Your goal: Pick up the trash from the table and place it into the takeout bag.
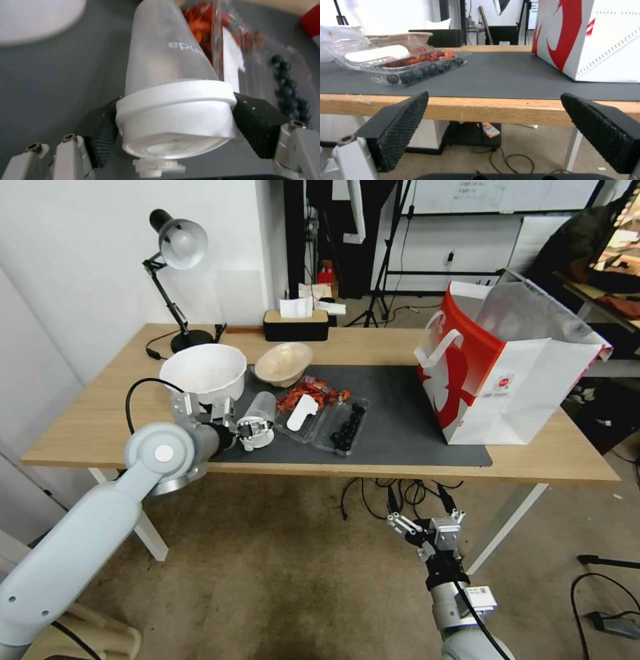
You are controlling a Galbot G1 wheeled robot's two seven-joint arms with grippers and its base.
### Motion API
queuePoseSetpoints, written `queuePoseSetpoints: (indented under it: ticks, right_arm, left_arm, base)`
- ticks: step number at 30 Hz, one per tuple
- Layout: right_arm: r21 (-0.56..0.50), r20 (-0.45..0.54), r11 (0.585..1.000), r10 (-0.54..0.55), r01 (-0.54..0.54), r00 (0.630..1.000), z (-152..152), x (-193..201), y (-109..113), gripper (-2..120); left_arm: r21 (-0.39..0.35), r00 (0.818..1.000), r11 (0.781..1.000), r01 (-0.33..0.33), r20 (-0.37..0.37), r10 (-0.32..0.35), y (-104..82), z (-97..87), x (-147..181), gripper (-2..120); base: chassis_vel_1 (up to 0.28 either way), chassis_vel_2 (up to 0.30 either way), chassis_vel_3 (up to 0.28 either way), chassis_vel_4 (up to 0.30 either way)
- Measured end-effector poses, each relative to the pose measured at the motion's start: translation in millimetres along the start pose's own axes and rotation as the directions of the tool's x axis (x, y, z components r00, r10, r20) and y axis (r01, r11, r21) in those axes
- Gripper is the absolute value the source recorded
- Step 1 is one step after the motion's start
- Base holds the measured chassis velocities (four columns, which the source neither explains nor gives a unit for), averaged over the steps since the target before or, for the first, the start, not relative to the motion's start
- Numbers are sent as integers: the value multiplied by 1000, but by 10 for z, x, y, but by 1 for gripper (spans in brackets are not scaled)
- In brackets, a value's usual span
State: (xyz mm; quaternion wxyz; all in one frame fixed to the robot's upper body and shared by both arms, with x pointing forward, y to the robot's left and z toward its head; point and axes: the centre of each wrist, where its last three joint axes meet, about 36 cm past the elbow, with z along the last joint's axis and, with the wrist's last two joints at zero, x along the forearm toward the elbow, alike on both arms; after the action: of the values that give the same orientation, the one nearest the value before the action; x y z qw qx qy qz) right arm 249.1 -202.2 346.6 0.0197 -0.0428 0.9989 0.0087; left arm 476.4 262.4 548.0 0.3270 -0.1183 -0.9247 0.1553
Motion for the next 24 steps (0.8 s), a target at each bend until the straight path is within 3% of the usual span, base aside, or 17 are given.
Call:
queuePoseSetpoints:
  ticks: [1, 7, 12, 15, 16, 18, 19, 22, 24]
  right_arm:
    - [1, 0, 1000, 0, 0, 1000, 2, -3, -3, 100]
    - [-2, 1, 1000, -2, 2, 1000, 2, -15, 10, 100]
    - [-3, -1, 1000, -2, 2, 1000, 12, -15, 18, 100]
    - [-3, -1, 1000, -3, 3, 1000, 12, -17, 16, 100]
    - [-3, -1, 1000, -3, 3, 1000, 12, -17, 16, 100]
    - [-2, -1, 1000, -2, 2, 1000, 11, -19, 13, 100]
    - [-2, -1, 1000, -2, 2, 1000, 11, -19, 13, 100]
    - [-4, 1, 1000, 0, 0, 1000, -2, -24, 22, 100]
    - [-5, 2, 1000, 1, -1, 1000, -6, -26, 24, 100]
  left_arm:
    - [-16, 999, 1000, 1, 40, 0, -12, -32, 39, 74]
    - [-47, 995, 999, -5, 100, 9, -37, -74, 141, 74]
    - [-108, 979, 994, 8, 203, 14, -57, -108, 256, 74]
    - [-169, 949, 985, -18, 309, 70, -68, -208, 353, 74]
    - [-169, 949, 985, -18, 309, 70, -68, -208, 353, 74]
    - [-225, 912, 972, -68, 381, 152, -152, -328, 452, 74]
    - [-225, 912, 972, -68, 381, 152, -152, -328, 452, 74]
    - [-336, 840, 924, -180, 437, 322, -406, -670, 582, 74]
    - [-350, 830, 915, -199, 437, 347, -453, -733, 590, 74]
  base:
    - [0, 0, 0, 0]
    - [0, 0, 0, 0]
    - [0, 0, 0, 0]
    - [0, 0, 0, 0]
    - [0, 0, 0, 0]
    - [0, 0, 0, 0]
    - [0, 0, 0, 0]
    - [0, 0, 0, 0]
    - [0, 0, 0, 0]
